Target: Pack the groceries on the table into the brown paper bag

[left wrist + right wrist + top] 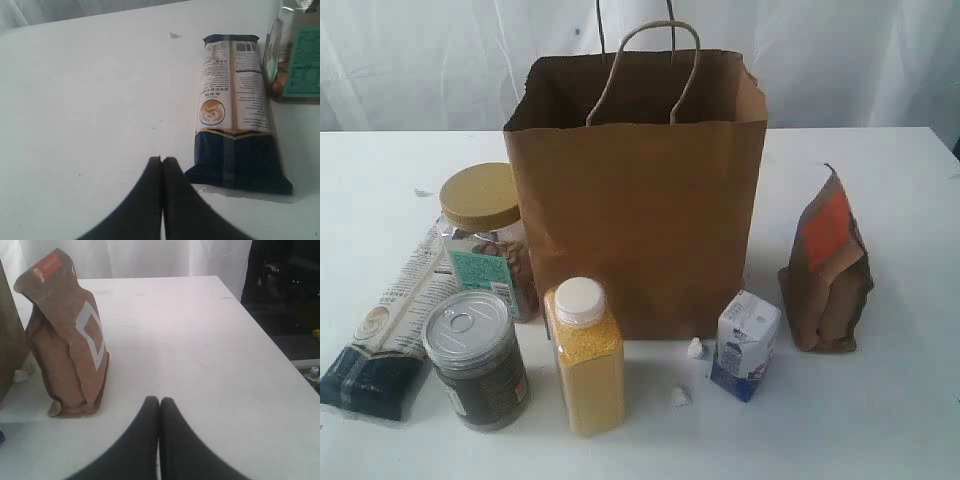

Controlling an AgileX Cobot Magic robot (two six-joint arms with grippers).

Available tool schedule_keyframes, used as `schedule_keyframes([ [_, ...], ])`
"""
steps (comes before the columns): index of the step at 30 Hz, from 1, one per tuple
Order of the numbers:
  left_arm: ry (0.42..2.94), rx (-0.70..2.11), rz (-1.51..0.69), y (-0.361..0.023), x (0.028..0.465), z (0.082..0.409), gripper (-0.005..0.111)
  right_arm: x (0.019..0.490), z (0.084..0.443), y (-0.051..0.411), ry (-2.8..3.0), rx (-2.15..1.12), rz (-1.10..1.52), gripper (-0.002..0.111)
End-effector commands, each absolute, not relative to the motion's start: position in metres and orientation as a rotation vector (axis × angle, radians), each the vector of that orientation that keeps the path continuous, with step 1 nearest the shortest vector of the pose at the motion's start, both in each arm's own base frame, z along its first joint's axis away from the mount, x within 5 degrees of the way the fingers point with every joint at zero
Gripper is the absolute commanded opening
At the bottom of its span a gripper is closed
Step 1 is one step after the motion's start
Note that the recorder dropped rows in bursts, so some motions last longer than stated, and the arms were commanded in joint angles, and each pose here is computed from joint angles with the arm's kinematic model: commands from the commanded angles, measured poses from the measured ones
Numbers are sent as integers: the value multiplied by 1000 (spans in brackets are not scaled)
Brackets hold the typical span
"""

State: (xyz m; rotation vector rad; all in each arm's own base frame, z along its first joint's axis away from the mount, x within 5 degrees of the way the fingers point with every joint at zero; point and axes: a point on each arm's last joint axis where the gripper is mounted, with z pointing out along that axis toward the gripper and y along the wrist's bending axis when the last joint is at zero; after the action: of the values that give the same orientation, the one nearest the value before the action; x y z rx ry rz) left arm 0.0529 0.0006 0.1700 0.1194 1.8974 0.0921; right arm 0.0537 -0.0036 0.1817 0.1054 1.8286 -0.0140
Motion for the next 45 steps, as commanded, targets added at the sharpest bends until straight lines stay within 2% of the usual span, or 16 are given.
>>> schedule_keyframes([
  [1, 1892, 112, 89, 1, 53, 170, 0, 54, 183, -3, 1817, 102, -13, 0],
  [14, 1892, 112, 89, 1, 53, 170, 0, 54, 183, -3, 1817, 102, -13, 0],
  [20, 1892, 112, 89, 1, 53, 170, 0, 55, 188, -5, 1761, -46, -160, 0],
  [34, 1892, 112, 89, 1, 53, 170, 0, 49, 242, -2, 1156, -79, -206, 0],
  [40, 1892, 112, 89, 1, 53, 170, 0, 47, 245, -1, 1115, -78, -206, 0],
  [43, 1892, 112, 89, 1, 53, 170, 0, 46, 249, -1, 1076, -16, -104, 0],
  [45, 1892, 112, 89, 1, 53, 170, 0, 39, 259, 0, 930, 68, 74, 0],
])
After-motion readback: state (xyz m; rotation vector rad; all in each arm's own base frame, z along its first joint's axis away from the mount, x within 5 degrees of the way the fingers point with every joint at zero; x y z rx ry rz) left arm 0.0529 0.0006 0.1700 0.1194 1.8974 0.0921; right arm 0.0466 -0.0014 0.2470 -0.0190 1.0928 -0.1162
